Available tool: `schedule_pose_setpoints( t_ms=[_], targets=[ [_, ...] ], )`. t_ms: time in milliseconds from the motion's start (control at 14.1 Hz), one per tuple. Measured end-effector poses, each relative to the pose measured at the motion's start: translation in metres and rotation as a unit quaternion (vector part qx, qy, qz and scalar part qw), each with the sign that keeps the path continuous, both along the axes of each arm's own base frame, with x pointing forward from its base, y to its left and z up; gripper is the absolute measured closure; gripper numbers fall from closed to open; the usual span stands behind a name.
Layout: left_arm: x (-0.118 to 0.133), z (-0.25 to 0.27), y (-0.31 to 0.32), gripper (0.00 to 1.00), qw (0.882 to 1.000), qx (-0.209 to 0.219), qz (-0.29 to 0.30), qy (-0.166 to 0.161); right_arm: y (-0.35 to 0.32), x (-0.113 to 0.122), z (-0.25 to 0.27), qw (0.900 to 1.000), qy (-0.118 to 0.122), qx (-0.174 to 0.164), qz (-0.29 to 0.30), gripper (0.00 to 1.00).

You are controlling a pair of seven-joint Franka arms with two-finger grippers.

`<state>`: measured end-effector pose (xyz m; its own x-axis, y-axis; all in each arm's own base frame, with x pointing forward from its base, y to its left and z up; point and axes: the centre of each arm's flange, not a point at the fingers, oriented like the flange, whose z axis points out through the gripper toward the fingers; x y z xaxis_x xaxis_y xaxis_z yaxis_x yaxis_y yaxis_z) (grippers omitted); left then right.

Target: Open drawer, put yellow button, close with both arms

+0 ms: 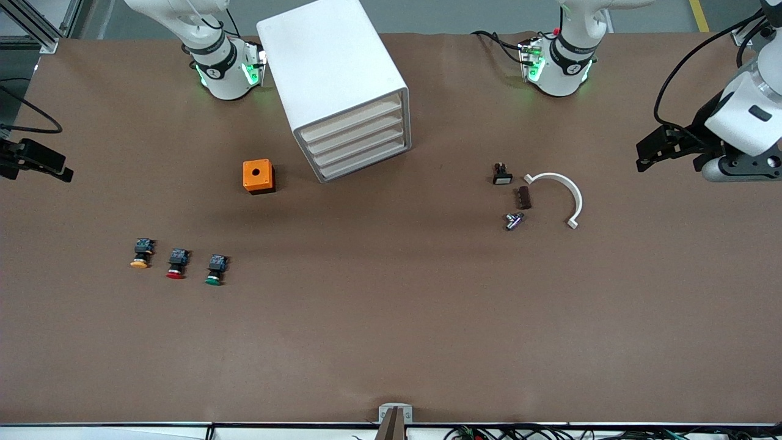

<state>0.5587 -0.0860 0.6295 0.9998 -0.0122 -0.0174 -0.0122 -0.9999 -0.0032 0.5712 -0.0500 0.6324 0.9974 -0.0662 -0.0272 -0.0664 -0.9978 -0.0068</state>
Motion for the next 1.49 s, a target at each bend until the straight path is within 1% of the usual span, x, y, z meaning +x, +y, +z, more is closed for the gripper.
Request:
schedule_pose_setpoints(
  t_ms=[213, 356, 569, 712, 854, 925, 1067, 1210, 1352, 1494],
  targets=[
    [0.001, -0.012, -0.005, 0.00, 1.000, 0.002, -0.005, 0.020, 0.000, 0.000, 0.000, 1.000, 0.000, 0.000, 0.000, 0.00],
    [0.002, -0.025, -0.008, 0.00, 0.999, 0.000, -0.009, 0.042, 0.000, 0.000, 0.000, 1.000, 0.000, 0.000, 0.000, 0.00],
    [-0.001, -0.058, -0.034, 0.00, 0.995, -0.025, -0.030, 0.093, 0.000, 0.000, 0.000, 1.000, 0.000, 0.000, 0.000, 0.00],
    [-0.006, -0.081, -0.059, 0.00, 0.990, -0.049, -0.053, 0.122, 0.000, 0.000, 0.000, 1.000, 0.000, 0.000, 0.000, 0.00],
    [-0.009, -0.094, -0.070, 0.00, 0.985, -0.073, -0.067, 0.140, 0.000, 0.000, 0.000, 1.000, 0.000, 0.000, 0.000, 0.00],
    [-0.010, -0.099, -0.074, 0.00, 0.982, -0.093, -0.076, 0.148, 0.000, 0.000, 0.000, 1.000, 0.000, 0.000, 0.000, 0.00],
    [-0.013, -0.112, -0.080, 0.00, 0.970, -0.144, -0.109, 0.166, 0.001, 0.000, 0.000, 1.000, 0.000, 0.000, 0.001, 0.00],
    [-0.013, -0.132, -0.087, 0.00, 0.954, -0.192, -0.134, 0.187, 0.004, 0.001, 0.000, 1.000, 0.000, 0.000, 0.003, 0.00],
    [-0.011, -0.158, -0.099, 0.00, 0.935, -0.248, -0.147, 0.206, 0.005, 0.001, 0.000, 1.000, 0.000, 0.000, 0.004, 0.00],
    [-0.013, -0.191, -0.116, 0.00, 0.918, -0.299, -0.152, 0.213, 0.004, 0.001, 0.000, 1.000, 0.000, -0.001, 0.004, 0.00]
  ],
)
